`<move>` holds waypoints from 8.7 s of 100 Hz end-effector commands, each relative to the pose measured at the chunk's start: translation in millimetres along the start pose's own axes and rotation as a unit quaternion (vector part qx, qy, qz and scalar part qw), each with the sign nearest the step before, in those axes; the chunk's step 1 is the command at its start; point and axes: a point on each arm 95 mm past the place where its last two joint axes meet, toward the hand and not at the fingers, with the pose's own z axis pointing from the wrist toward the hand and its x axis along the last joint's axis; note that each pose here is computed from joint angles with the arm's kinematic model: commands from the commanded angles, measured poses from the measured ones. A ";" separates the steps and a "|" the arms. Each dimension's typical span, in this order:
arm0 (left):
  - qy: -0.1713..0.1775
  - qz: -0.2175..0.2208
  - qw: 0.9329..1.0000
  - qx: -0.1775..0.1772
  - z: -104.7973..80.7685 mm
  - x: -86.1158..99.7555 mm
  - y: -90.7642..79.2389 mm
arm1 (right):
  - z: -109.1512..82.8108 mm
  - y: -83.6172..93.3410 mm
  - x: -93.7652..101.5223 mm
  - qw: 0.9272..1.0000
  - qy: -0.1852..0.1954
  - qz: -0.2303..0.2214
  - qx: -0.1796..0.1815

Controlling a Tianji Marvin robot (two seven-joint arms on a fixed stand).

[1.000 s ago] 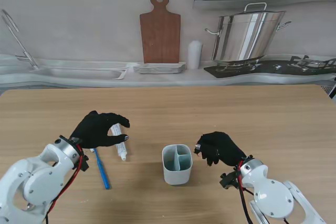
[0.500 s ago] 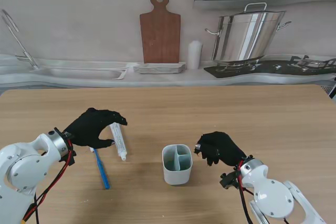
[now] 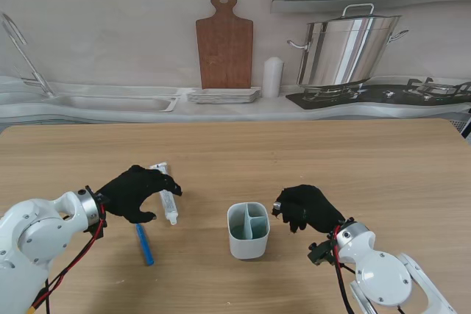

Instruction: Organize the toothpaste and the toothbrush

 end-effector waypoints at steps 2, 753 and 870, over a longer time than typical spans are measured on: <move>0.009 0.005 1.000 -0.017 2.7 0.2 5.8 | -1.8 -5.3 -0.6 1.000 -0.003 0.004 0.008; 0.089 -0.562 0.800 0.194 112.4 153.3 -11.7 | -22.5 65.8 -4.8 0.969 0.125 -0.200 -0.073; 0.081 -0.532 0.825 0.174 114.9 141.2 5.1 | -22.3 64.4 -7.6 0.971 0.118 -0.197 -0.068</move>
